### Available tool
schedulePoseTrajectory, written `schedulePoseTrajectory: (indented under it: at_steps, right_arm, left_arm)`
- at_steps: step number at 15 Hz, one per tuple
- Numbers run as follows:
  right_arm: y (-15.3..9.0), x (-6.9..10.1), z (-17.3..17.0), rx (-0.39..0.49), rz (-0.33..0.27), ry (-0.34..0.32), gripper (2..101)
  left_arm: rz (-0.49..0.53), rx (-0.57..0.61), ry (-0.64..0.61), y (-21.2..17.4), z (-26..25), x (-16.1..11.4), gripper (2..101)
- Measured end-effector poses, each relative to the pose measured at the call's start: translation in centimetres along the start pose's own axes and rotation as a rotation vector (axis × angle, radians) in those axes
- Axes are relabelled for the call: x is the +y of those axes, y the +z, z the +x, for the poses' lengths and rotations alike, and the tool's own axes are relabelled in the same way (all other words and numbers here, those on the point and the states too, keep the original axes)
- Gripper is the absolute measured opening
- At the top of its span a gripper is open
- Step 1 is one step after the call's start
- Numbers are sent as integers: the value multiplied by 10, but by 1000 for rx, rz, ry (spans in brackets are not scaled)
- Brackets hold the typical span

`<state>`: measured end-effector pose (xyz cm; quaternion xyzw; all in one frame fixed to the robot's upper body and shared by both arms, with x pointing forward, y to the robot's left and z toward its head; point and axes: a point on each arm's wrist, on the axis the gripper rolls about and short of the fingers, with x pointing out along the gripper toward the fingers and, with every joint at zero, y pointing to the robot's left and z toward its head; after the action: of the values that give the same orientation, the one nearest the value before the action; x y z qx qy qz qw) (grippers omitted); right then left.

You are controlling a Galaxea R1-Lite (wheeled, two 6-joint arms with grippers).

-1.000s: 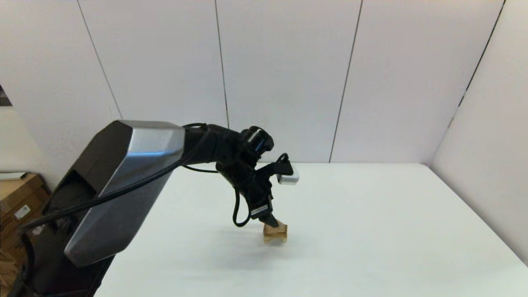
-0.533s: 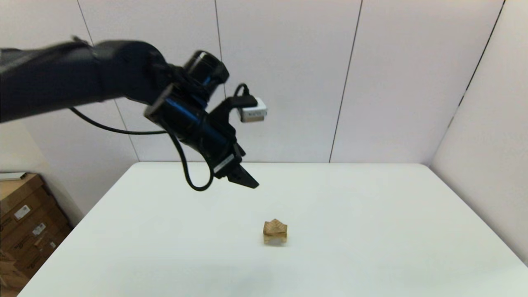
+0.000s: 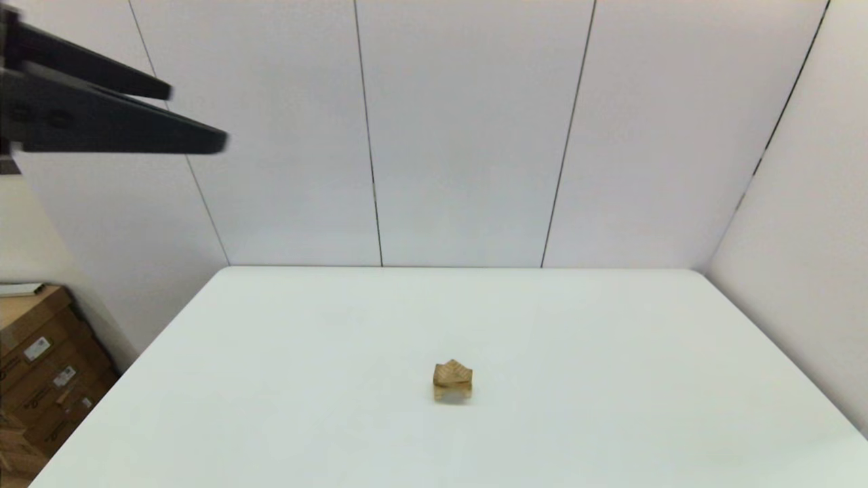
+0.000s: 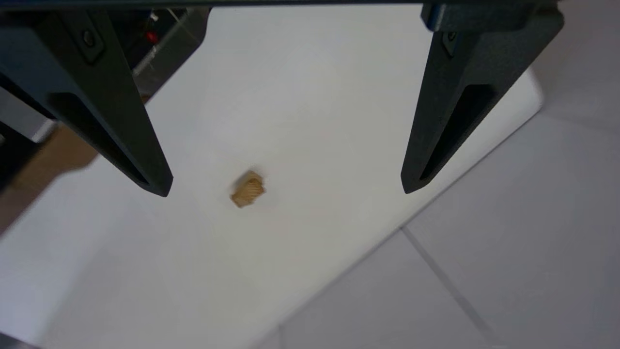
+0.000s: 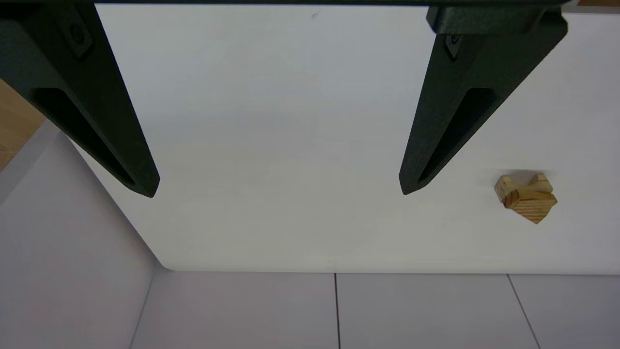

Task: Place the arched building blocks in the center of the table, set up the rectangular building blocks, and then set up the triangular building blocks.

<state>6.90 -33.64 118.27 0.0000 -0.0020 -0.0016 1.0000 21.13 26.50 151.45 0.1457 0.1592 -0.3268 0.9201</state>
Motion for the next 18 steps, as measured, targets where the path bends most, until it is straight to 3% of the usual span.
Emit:
schedulePoseTrajectory:
  at_steps: [5,9,14,18]
  right_arm:
    - [0,0,0,0,0,0,980]
    - [0,0,0,0,0,0,980]
    - [0,0,0,0,0,0,980]
    - [0,0,0,0,0,0,980]
  left_arm:
    - [-21,-199,328,-53,-134,-30,964]
    - [49,-303,546,-124,-199,-90,970]
    - [61,-326,737,-195,-204,-152,971]
    - [5,-301,755,-235,-184,-164,974]
